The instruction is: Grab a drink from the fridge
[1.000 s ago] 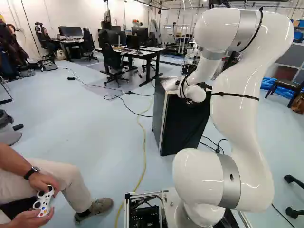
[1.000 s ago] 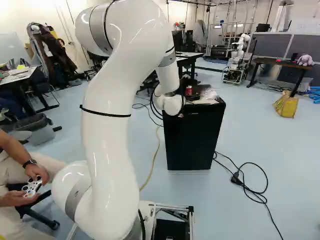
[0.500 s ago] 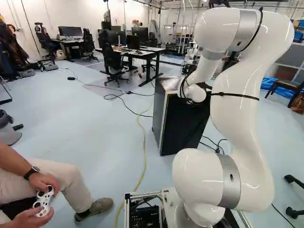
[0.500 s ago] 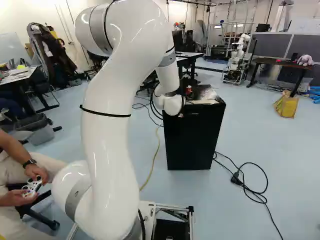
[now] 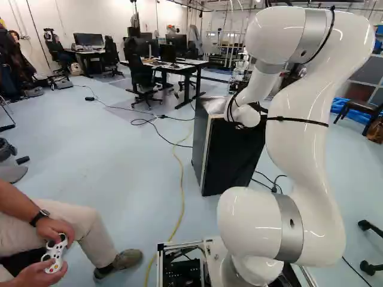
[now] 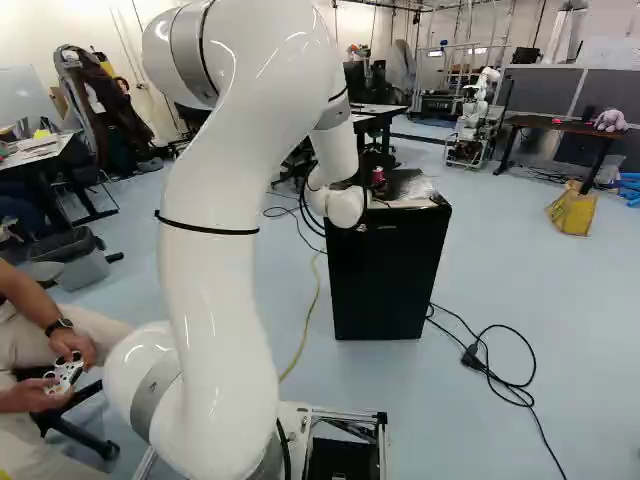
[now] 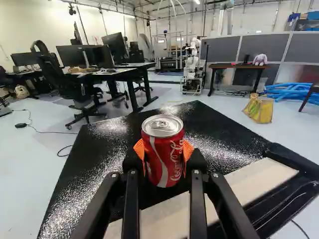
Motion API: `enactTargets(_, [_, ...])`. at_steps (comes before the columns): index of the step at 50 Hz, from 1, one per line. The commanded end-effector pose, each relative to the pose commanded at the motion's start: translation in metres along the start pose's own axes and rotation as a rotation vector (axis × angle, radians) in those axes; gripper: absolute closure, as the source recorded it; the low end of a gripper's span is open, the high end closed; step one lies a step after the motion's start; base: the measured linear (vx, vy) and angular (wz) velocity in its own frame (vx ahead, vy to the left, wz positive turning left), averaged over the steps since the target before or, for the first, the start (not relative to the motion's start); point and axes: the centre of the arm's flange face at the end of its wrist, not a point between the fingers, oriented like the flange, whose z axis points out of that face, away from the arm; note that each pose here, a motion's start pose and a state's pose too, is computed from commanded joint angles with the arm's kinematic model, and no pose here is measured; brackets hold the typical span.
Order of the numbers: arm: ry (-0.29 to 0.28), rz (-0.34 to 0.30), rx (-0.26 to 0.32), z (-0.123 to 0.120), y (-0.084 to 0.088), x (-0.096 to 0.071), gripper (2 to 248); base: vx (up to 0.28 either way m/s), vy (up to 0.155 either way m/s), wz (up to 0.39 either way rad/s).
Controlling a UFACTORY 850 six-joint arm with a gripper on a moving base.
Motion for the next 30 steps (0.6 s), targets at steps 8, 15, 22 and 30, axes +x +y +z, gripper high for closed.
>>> enactTargets(8, [0.015,-0.001,0.001,-0.002,-0.001,0.009,157,0.000,0.000,0.000])
enactTargets(15, [0.027,-0.002,0.002,-0.003,-0.001,0.016,157,0.000,0.000,0.000])
enactTargets(22, [0.030,-0.003,0.002,-0.004,-0.001,0.018,157,0.000,0.000,0.000])
enactTargets(30, [0.029,-0.003,0.003,-0.005,-0.003,0.018,157,0.000,0.000,0.000])
